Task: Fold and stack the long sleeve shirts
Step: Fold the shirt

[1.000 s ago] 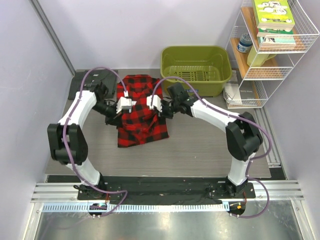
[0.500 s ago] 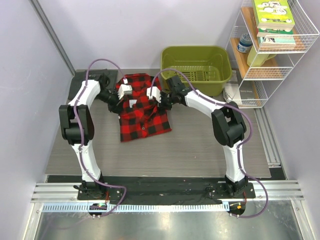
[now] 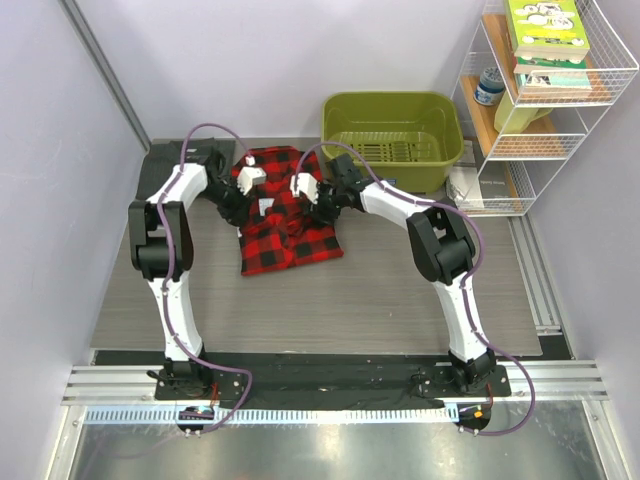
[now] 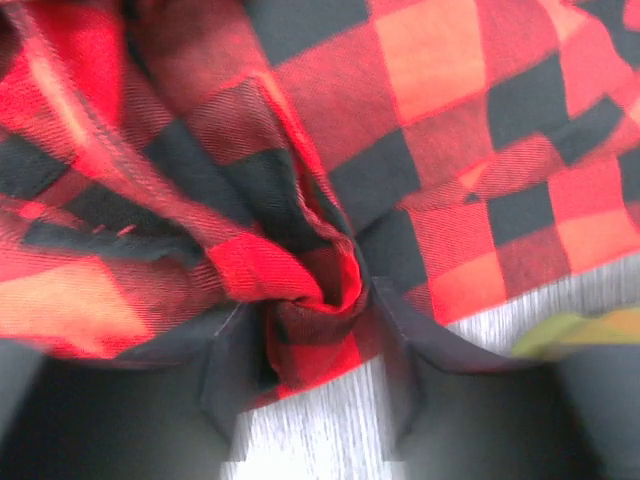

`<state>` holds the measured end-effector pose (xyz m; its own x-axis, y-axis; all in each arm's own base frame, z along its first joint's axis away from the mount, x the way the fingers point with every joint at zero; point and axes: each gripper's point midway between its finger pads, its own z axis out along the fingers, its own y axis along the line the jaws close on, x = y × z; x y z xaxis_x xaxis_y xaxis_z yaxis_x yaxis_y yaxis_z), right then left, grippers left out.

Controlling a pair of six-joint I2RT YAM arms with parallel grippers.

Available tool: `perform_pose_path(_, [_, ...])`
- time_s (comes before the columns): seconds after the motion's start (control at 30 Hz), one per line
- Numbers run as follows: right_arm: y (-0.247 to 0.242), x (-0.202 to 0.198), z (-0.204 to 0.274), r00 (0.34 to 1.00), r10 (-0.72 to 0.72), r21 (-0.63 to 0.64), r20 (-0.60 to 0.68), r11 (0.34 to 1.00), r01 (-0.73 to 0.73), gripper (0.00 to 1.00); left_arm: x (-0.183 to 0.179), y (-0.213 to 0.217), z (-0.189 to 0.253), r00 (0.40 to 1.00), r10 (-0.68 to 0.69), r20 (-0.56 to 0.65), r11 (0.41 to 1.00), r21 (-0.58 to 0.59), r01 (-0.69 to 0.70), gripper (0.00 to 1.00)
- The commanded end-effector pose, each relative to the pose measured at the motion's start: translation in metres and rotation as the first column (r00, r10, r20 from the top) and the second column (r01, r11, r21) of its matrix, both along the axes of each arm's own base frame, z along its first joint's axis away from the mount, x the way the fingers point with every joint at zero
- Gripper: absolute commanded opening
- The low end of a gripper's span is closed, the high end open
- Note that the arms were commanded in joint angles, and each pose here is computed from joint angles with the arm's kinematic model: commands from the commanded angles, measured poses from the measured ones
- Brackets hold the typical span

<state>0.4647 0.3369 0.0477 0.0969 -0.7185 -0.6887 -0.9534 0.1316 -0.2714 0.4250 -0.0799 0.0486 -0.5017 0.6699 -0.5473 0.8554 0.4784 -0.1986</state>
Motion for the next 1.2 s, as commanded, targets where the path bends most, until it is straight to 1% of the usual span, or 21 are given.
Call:
perform_pose_path(0.0, [0.004,0.029,0.055,0.987,-0.093,0.061,0.130,0.994,0.086,0.69,0.033,0.009,0.020,0.983,0.173,0.064,0.985,-0.004,-0.173,0.43])
perform_pose_path(0.1, [0.004,0.029,0.102,0.980,-0.149,0.124,0.136,0.983,0.132,0.74,0.048,0.035,0.059,0.938,0.328,0.112,0.945,-0.058,-0.323,0.52])
perform_pose_path(0.13, [0.002,0.024,0.110,0.981,-0.157,0.127,0.118,0.982,0.142,0.75,0.049,0.038,0.073,0.927,0.348,0.138,0.937,-0.062,-0.343,0.58])
perform_pose_path(0.17, [0.000,0.020,0.124,0.979,-0.160,0.141,0.122,0.980,0.143,0.76,0.049,0.046,0.078,0.911,0.382,0.156,0.924,-0.035,-0.381,0.60])
perform_pose_path(0.23, [-0.007,0.008,0.128,0.982,-0.163,0.125,0.091,0.981,0.151,0.79,0.042,0.051,0.081,0.889,0.432,0.150,0.901,-0.018,-0.434,0.64])
perform_pose_path(0.27, [-0.010,0.000,0.123,0.986,-0.152,0.108,0.072,0.984,0.143,0.80,0.038,0.052,0.095,0.876,0.447,0.181,0.893,-0.025,-0.450,0.66])
perform_pose_path(0.3, [-0.014,-0.006,0.129,0.986,-0.150,0.103,0.075,0.985,0.142,0.82,0.028,0.051,0.090,0.881,0.445,0.160,0.894,-0.021,-0.448,0.69])
perform_pose_path(0.33, [-0.018,-0.013,0.124,0.987,-0.149,0.084,0.054,0.986,0.144,0.85,0.023,0.049,0.093,0.878,0.450,0.161,0.892,-0.028,-0.452,0.81])
perform_pose_path(0.37, [-0.024,-0.020,0.115,0.988,-0.152,0.062,0.031,0.987,0.150,0.85,0.018,0.046,0.103,0.878,0.445,0.175,0.895,-0.044,-0.445,0.82])
perform_pose_path(0.4, [-0.027,-0.025,0.117,0.987,-0.156,0.060,0.025,0.986,0.154,0.84,0.009,0.038,0.104,0.892,0.428,0.148,0.904,-0.073,-0.422,0.82])
perform_pose_path(0.47, [-0.029,-0.038,0.110,0.990,-0.141,0.048,-0.026,0.989,0.142,0.75,-0.009,0.023,0.102,0.913,0.397,0.096,0.916,-0.097,-0.388,0.80])
perform_pose_path(0.53, [-0.024,-0.053,0.105,0.990,-0.107,0.071,-0.095,0.991,0.113,0.57,-0.028,0.004,0.095,0.942,0.334,0.026,0.937,-0.120,-0.328,0.74])
perform_pose_path(0.57, [-0.021,-0.059,0.101,0.989,-0.086,0.074,-0.120,0.993,0.096,0.43,-0.040,-0.010,0.088,0.956,0.294,-0.016,0.950,-0.107,-0.294,0.71])
perform_pose_path(0.6, [-0.017,-0.066,0.088,0.979,-0.075,0.081,-0.187,0.993,0.092,0.38,-0.047,-0.020,0.081,0.962,0.268,-0.046,0.957,-0.104,-0.272,0.68])
perform_pose_path(0.63, [-0.014,-0.069,0.081,0.973,-0.066,0.082,-0.220,0.993,0.086,0.33,-0.056,-0.031,0.071,0.967,0.239,-0.083,0.964,-0.096,-0.246,0.64])
perform_pose_path(0.67, [-0.011,-0.071,0.073,0.968,-0.060,0.078,-0.245,0.994,0.082,0.28,-0.056,-0.037,0.065,0.965,0.241,-0.099,0.964,-0.092,-0.250,0.62])
perform_pose_path(0.73, [-0.007,-0.070,0.044,0.946,-0.082,0.052,-0.315,0.993,0.104,0.27,-0.062,-0.044,0.039,0.962,0.227,-0.152,0.971,-0.038,-0.235,0.56])
perform_pose_path(0.83, [-0.002,-0.059,0.024,0.933,-0.114,0.028,-0.341,0.991,0.132,0.25,-0.057,-0.044,0.010,0.938,0.273,-0.215,0.960,0.000,-0.279,0.51])
perform_pose_path(0.93, [-0.005,-0.059,-0.003,0.917,-0.140,-0.013,-0.372,0.989,0.146,0.24,-0.063,-0.041,-0.010,0.930,0.267,-0.253,0.963,0.040,-0.265,0.49])
perform_pose_path(1.07, [-0.015,-0.082,-0.026,0.886,-0.163,-0.060,-0.435,0.987,0.152,0.24,-0.087,-0.039,-0.020,0.918,0.235,-0.321,0.972,0.065,-0.226,0.46])
perform_pose_path(1.17, [-0.022,-0.111,-0.033,0.860,-0.162,-0.082,-0.484,0.987,0.139,0.24,-0.121,-0.041,-0.020,0.912,0.180,-0.369,0.984,0.069,-0.166,0.45])
